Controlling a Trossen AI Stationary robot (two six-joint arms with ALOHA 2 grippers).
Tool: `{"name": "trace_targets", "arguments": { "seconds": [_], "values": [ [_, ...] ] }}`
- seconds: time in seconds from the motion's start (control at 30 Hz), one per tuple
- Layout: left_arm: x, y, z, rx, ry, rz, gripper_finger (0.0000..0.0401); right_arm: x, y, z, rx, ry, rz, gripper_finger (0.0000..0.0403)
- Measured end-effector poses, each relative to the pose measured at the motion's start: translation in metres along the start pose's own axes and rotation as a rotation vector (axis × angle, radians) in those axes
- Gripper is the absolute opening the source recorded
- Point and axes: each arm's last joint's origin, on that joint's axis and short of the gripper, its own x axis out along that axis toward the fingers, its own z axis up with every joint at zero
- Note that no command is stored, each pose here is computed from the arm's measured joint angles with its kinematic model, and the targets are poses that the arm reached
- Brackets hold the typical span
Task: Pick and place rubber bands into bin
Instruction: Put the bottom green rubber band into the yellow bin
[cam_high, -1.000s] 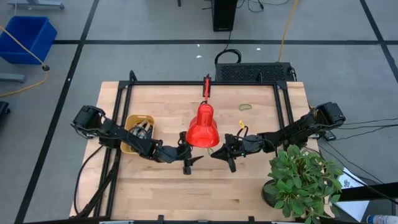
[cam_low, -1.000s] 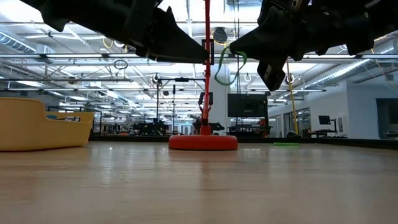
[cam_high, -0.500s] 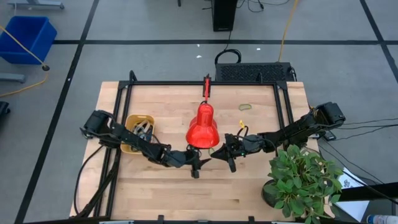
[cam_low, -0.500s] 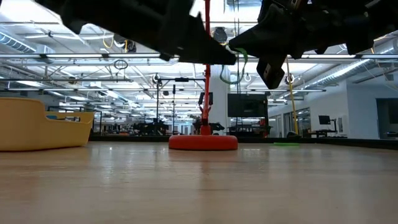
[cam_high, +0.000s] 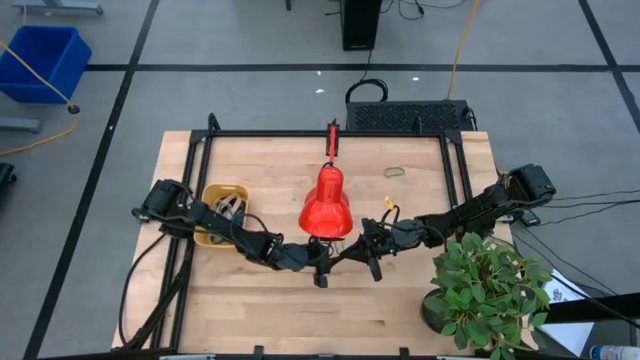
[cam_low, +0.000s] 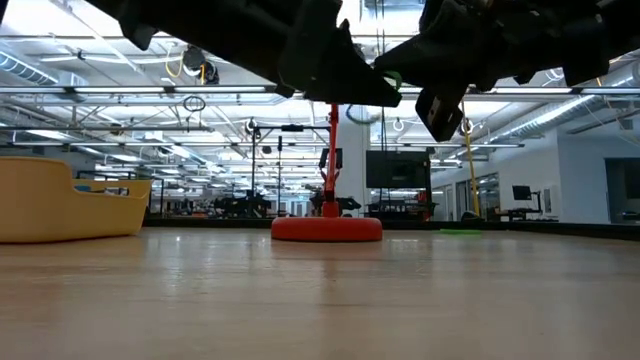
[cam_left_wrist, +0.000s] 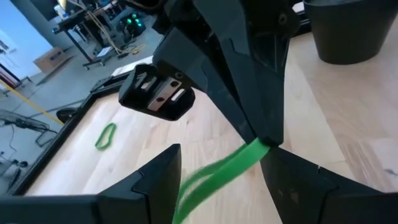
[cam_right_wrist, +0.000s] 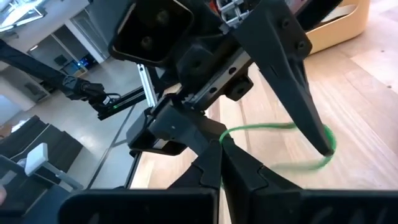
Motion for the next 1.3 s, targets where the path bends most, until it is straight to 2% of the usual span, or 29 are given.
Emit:
{"name": "trace_targets", "arguments": {
  "seconds": [0.1,0.2,0.6,0.8,0.97,1.1,1.3],
  "values": [
    [0.0001,-0.0001,-0.0016,-0.023,0.015,-0.003,0.0223,0.0000,0.0001,0.0000,-0.001,0.000,0.001,0.0000],
    [0.0000,-0.0004,-0.0022,-0.036,0.020,-0.004,0.0202,0.0000,0.0001,0.0001,-0.001,-0.001,0.001,0.0000],
    [0.0000,-0.0007,-0.0019,-0.093,0.017,-0.015,0.0010,0.0000,0.0000,0.0001,0.002,-0.001,0.000,0.0000],
    [0.0000,-0.0012,-0.0019,-0.099,0.015,-0.031,0.0004,0.0000,0.0010,0.0016,-0.003,-0.017,0.011,0.0001],
    [-0.0001,-0.0014,-0.0020,-0.115,0.017,-0.031,0.0004,-0.0001,0.0017,0.0027,-0.006,-0.028,0.017,0.0022],
    [-0.0001,-0.0016,-0.0039,-0.107,0.035,-0.033,0.0004,-0.0008,0.0024,0.0035,-0.025,-0.029,0.020,0.0062],
    [-0.0005,-0.0024,-0.0050,-0.127,0.047,-0.036,0.0003,-0.0036,0.0036,0.0071,-0.042,-0.038,0.020,0.0149]
  ]
}}
